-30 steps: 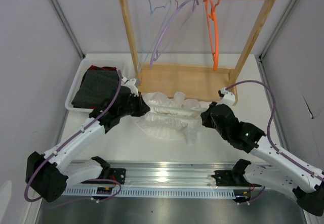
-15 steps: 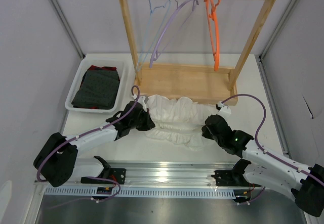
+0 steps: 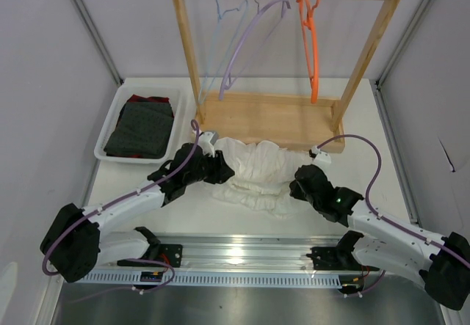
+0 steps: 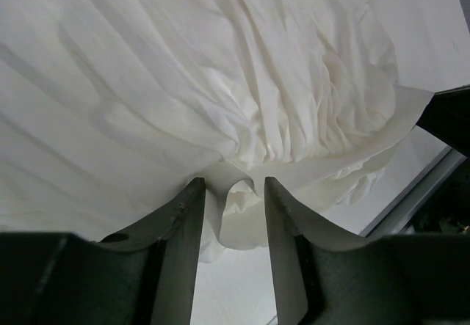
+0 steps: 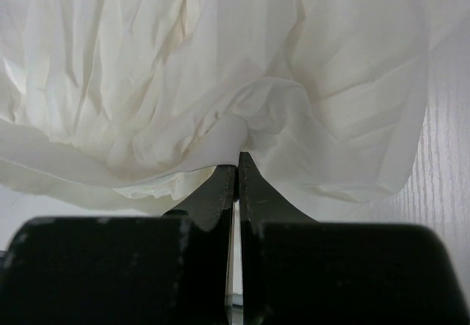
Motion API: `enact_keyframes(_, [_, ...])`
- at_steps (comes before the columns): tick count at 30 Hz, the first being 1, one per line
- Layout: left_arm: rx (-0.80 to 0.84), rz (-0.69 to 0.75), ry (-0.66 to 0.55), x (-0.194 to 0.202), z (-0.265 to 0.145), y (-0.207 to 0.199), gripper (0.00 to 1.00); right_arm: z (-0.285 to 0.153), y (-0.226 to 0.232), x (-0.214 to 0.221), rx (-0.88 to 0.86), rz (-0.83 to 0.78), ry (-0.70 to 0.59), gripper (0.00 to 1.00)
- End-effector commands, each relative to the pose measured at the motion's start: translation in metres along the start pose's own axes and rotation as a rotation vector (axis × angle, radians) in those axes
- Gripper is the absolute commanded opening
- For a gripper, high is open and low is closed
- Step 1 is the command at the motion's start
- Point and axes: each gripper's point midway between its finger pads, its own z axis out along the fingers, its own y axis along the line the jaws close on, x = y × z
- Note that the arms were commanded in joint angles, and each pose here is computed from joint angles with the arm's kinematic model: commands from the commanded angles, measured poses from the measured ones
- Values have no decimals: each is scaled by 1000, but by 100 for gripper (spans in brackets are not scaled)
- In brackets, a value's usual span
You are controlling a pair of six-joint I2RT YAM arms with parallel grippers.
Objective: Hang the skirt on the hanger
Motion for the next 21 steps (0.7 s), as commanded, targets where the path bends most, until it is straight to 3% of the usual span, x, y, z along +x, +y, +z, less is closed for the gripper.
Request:
enact_keyframes(1, [79,75,-71,-31,-12,-26,45,-4,18,-21,-42,28,-53,0])
enact_keyframes(5, [70,86,-55,-34,-22,-29,47,-4,16,-22,-22,27,-45,0])
enact_keyframes(10, [110,116,-54,-37,-32,-43,47,-6,16,-24,-2,28,-36,12])
enact_keyframes(17, [255,216,-102,-60,-60,-102,48,-10,18,-26,-6,31,-34,17])
enact_keyframes(21, [404,245,-204,-100,-93,-162,52,-11,17,-26,-7,25,-33,25])
